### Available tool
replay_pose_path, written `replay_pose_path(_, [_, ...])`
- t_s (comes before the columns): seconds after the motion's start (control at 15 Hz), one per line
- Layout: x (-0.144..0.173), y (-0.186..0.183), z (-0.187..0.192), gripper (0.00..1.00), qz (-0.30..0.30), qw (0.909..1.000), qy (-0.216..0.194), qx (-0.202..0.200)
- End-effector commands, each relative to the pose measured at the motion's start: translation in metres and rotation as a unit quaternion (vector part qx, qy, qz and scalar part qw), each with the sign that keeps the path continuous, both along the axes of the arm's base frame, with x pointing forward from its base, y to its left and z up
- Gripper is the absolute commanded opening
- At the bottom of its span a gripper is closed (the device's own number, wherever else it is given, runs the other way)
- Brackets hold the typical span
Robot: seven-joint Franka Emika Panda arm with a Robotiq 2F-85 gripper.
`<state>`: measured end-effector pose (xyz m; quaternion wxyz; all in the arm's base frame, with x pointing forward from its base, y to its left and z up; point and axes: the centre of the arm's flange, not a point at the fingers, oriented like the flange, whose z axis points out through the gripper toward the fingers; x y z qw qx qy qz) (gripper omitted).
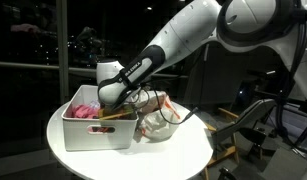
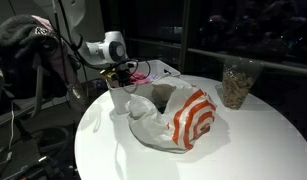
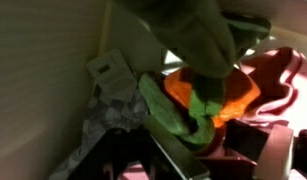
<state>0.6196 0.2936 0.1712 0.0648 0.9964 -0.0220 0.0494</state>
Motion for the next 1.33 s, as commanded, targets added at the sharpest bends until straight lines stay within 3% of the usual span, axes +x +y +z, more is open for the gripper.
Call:
replay_pose_path(0.0, [0.002, 0.0, 0.014, 0.3, -0.011, 0.9999, 0.003, 0.002])
replay_pose_path(0.2, [-0.003, -0.002, 0.031, 0.1, -0.025, 0.9995, 0.018, 0.01])
replay_pose_path(0.4, [-0.015, 0.002, 0.069, 0.1, -0.017, 0.9997, 0.008, 0.014])
replay_pose_path(0.53, [-0.021, 0.003, 0.109, 0.05, -0.008, 0.9997, -0.018, 0.017])
replay_pose_path(0.87, [-0.036, -0.009, 0.22, 0.07, -0.01, 0.9942, -0.1, 0.038])
replay_pose_path(1.27, [-0.071, -0.052, 0.349, 0.07, -0.044, 0.9759, -0.203, 0.067])
